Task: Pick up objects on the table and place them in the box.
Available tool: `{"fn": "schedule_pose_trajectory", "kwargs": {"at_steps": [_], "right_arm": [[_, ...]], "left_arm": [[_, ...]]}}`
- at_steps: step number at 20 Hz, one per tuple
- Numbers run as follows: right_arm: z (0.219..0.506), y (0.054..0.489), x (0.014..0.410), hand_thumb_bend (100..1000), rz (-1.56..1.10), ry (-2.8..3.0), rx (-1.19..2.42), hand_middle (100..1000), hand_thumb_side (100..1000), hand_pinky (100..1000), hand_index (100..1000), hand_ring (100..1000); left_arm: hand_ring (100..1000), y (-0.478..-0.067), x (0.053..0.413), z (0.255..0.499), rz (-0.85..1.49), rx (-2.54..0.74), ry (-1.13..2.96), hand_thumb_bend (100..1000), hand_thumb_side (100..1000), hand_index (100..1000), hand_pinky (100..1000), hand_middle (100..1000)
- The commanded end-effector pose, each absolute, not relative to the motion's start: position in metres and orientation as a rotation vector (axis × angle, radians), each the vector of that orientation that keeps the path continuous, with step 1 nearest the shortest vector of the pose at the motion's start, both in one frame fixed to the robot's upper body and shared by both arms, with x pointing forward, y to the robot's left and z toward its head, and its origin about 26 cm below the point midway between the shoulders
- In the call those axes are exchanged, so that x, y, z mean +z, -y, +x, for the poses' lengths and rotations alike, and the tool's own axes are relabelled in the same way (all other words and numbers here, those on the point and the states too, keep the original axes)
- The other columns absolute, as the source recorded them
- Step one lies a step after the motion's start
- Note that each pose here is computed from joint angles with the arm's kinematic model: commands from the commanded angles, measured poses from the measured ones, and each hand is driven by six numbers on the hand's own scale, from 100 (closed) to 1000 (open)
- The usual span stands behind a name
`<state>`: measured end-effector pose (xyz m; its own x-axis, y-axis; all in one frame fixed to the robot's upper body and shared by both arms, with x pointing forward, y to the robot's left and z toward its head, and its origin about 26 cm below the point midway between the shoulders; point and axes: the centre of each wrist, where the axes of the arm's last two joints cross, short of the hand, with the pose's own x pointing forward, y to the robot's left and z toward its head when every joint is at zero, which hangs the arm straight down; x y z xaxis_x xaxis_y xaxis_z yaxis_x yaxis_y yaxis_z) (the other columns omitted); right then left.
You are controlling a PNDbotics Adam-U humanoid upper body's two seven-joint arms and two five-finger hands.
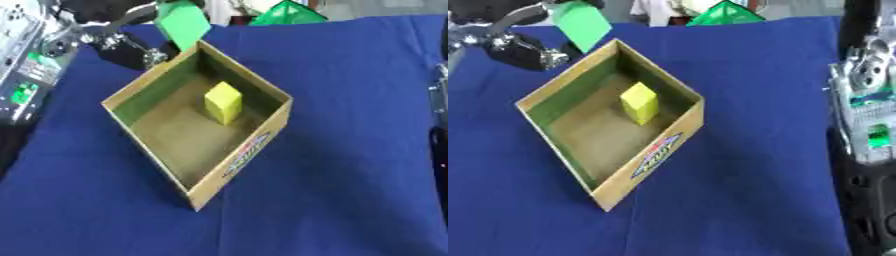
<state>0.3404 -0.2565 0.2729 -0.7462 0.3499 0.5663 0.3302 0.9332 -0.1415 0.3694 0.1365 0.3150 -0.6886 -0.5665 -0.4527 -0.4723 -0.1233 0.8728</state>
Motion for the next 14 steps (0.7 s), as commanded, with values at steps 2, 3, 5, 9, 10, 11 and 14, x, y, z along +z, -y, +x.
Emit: {"fn": "schedule_pose_trajectory", "kwargs": {"at_steps": [2, 3, 5, 9, 10, 11, 14], "right_arm": [[0.335, 0.259, 0.284, 169, -0.510, 2.511, 0.028, 654, 1000, 812, 820, 817], [0.335, 0.259, 0.284, 168, -0.511, 2.511, 0.027, 654, 1000, 812, 820, 817], [0.335, 0.259, 0.284, 169, -0.511, 2.511, 0.025, 654, 1000, 812, 820, 817], [0.336, 0.260, 0.284, 168, -0.511, 2.508, 0.021, 653, 1000, 812, 820, 817], [0.336, 0.260, 0.284, 168, -0.510, 2.508, 0.021, 652, 1000, 812, 820, 817], [0.336, 0.260, 0.284, 168, -0.510, 2.507, 0.020, 653, 1000, 812, 820, 817], [0.336, 0.261, 0.283, 168, -0.512, 2.504, 0.018, 654, 1000, 812, 819, 817]], "left_arm": [[556, -0.130, 0.306, 0.366, 1.178, -1.978, 2.034, 212, 100, 758, 565, 586], [556, -0.128, 0.301, 0.366, 1.165, -1.988, 2.026, 212, 100, 758, 565, 587], [555, -0.126, 0.293, 0.368, 1.137, -2.005, 2.011, 215, 100, 757, 563, 586], [565, -0.123, 0.277, 0.372, 1.086, -2.049, 1.972, 242, 100, 760, 570, 595], [569, -0.122, 0.274, 0.373, 1.074, -2.063, 1.957, 254, 100, 761, 574, 600], [571, -0.122, 0.270, 0.374, 1.063, -2.077, 1.941, 259, 100, 762, 576, 602], [578, -0.123, 0.262, 0.377, 1.044, -2.094, 1.903, 282, 100, 764, 581, 609]]}}
